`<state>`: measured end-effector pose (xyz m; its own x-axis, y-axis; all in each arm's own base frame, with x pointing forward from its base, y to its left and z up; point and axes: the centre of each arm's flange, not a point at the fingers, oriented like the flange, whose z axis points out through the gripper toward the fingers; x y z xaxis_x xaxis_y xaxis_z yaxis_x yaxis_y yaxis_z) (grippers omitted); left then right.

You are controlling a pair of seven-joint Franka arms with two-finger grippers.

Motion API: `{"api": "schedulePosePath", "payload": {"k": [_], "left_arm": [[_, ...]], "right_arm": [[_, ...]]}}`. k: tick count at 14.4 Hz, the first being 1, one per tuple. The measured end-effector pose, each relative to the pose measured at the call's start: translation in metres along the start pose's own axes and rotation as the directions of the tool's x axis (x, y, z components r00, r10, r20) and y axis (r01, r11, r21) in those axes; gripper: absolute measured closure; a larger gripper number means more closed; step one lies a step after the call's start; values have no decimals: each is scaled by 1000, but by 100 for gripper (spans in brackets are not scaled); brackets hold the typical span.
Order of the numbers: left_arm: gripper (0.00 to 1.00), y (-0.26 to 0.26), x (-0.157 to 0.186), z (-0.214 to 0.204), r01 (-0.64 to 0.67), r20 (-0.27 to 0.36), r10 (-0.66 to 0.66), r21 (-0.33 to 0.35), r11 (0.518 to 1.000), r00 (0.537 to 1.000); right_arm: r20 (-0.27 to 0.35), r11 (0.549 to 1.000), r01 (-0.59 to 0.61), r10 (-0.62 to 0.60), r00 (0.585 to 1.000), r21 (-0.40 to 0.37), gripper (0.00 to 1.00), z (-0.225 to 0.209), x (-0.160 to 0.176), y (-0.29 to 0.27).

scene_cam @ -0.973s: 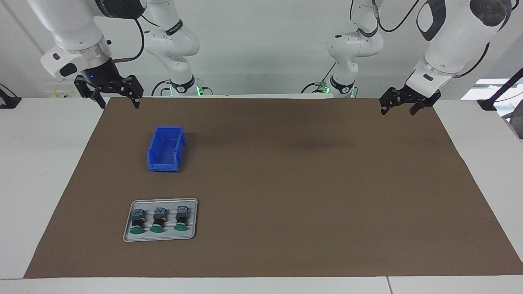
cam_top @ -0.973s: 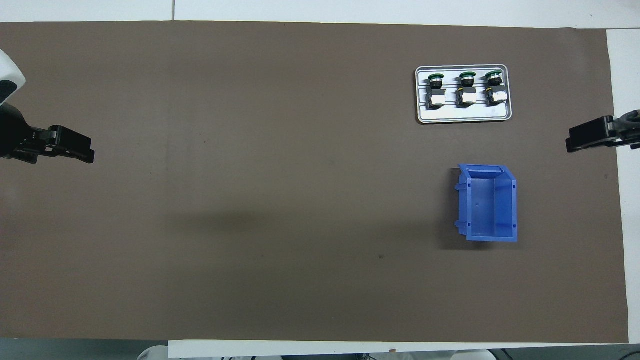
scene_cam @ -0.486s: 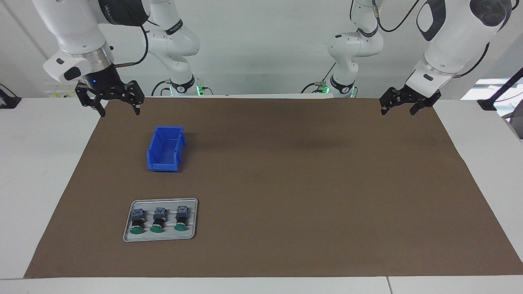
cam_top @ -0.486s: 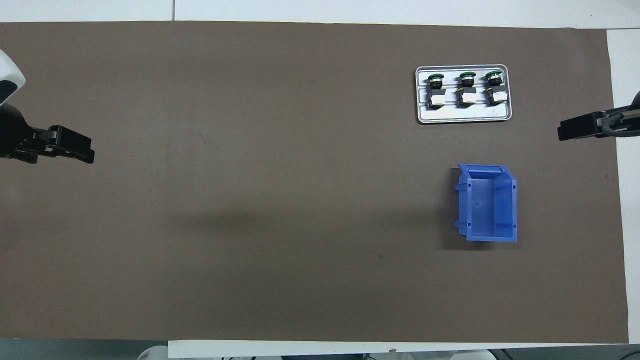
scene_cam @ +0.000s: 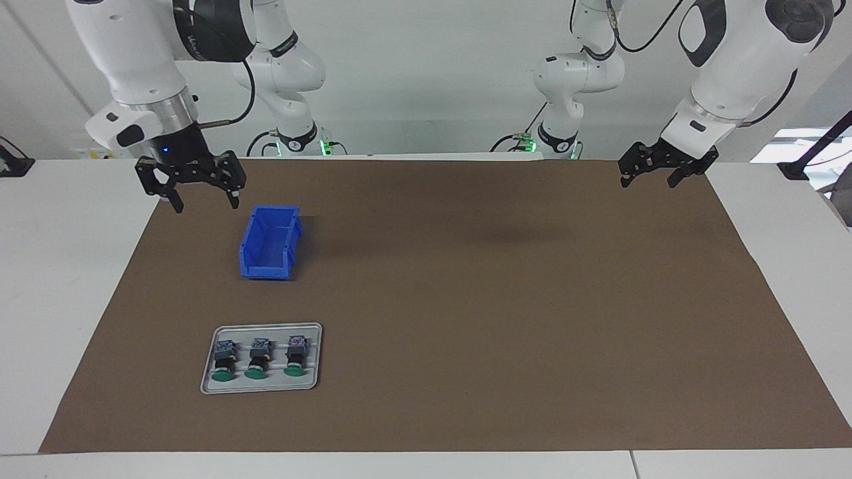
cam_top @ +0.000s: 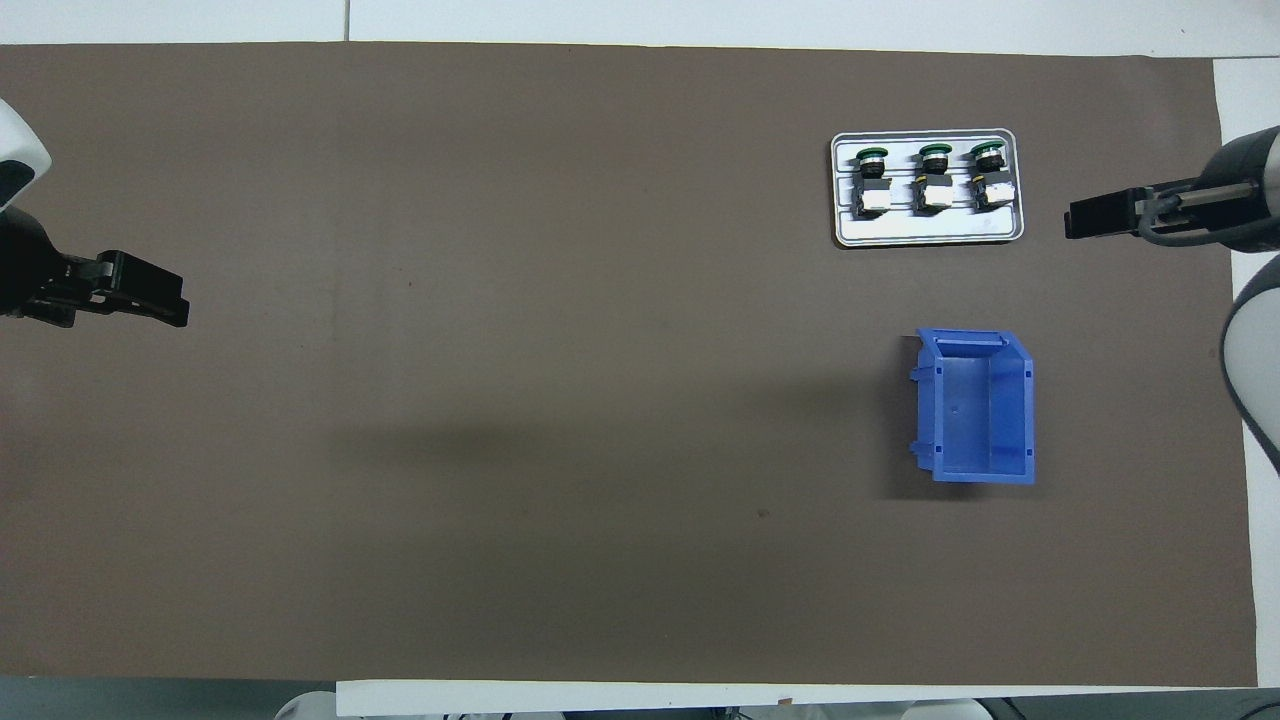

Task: Place and press button with both arms
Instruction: 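Move the right gripper over the metal tray of green buttons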

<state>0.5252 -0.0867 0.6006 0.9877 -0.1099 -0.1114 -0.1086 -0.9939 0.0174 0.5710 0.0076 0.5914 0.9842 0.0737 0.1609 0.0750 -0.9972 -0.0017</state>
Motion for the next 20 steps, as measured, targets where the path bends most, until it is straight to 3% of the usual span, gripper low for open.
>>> {"api": "schedulePosePath", "payload": {"k": [6, 14, 20], "left_arm": [[0, 0, 0, 0, 0, 0, 0, 0, 1000, 1000], [0, 0, 0, 0, 0, 0, 0, 0, 1000, 1000], [0, 0, 0, 0, 0, 0, 0, 0, 1000, 1000]], "right_arm": [[-6, 999, -33, 33, 999, 5, 1, 45, 20, 20], [-69, 997, -74, 75, 995, 21, 1, 98, 51, 10], [-15, 997, -48, 49, 999, 57, 1, 148, 75, -25]]}}
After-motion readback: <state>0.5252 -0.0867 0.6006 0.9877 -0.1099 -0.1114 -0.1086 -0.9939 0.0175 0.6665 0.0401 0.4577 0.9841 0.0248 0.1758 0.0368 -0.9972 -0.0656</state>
